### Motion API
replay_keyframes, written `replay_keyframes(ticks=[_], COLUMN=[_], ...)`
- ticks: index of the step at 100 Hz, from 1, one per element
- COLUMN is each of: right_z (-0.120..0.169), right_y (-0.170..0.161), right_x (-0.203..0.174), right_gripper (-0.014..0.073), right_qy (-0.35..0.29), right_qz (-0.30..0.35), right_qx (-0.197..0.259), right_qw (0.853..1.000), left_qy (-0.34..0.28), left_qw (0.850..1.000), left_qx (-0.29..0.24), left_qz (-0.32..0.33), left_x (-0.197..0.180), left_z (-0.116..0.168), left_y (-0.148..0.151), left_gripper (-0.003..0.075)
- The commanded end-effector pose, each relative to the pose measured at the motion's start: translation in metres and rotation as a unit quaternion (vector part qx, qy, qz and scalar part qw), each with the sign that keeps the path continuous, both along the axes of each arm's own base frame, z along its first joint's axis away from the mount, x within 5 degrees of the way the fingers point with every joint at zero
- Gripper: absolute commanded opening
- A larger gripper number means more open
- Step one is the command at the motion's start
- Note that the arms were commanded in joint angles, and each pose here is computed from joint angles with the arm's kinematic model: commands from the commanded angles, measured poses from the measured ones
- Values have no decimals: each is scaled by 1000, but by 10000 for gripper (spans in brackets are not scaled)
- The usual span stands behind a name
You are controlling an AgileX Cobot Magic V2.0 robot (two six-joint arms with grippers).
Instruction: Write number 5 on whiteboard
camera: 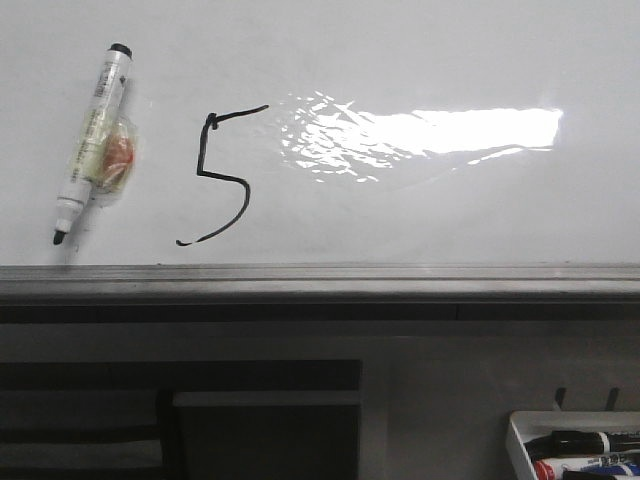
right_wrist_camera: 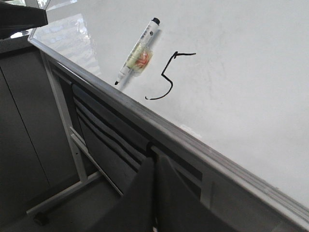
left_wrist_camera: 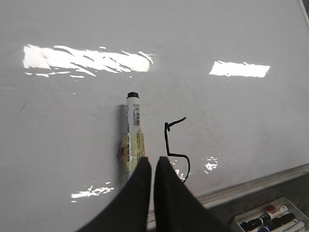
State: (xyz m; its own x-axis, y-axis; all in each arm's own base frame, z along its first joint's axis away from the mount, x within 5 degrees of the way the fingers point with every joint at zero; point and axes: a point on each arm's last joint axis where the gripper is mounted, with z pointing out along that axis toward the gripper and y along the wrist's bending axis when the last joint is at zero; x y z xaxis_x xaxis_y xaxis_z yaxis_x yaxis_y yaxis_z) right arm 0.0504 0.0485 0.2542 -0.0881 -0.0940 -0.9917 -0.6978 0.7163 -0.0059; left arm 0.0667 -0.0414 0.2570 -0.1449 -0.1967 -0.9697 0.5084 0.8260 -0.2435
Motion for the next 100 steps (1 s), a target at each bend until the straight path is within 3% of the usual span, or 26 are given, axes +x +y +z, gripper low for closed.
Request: replay_keyframes(ticks=[1,18,31,46,62,100], right_z=[15,15,15,15,15,15], right_y=[0,0,0,0,0,0], right_x=[0,0,0,0,0,0], right_gripper=[-61,-61,-61,-61,-61,-61], right_qy=[-40,-40,-40,-40,-40,-40], right_qz=[0,0,0,0,0,0], right_qx=[23,23,23,23,23,23], right_qw=[999,999,999,999,999,999], left_qy=[-40,-36,16,-33,-78,-49], left_qw=[999,999,994,999,992,970], left_qx=[-26,-33,-105,-15,67,68], left_qz=[-11,-11,-7,15,72,230], left_x=[-1,-1,0,1,-1,-12], left_z=[16,16,15,13,13,-30], left_y=[-2,-2,-1,2,12,36], left_gripper=[-20,-20,-20,-20,-20,-20])
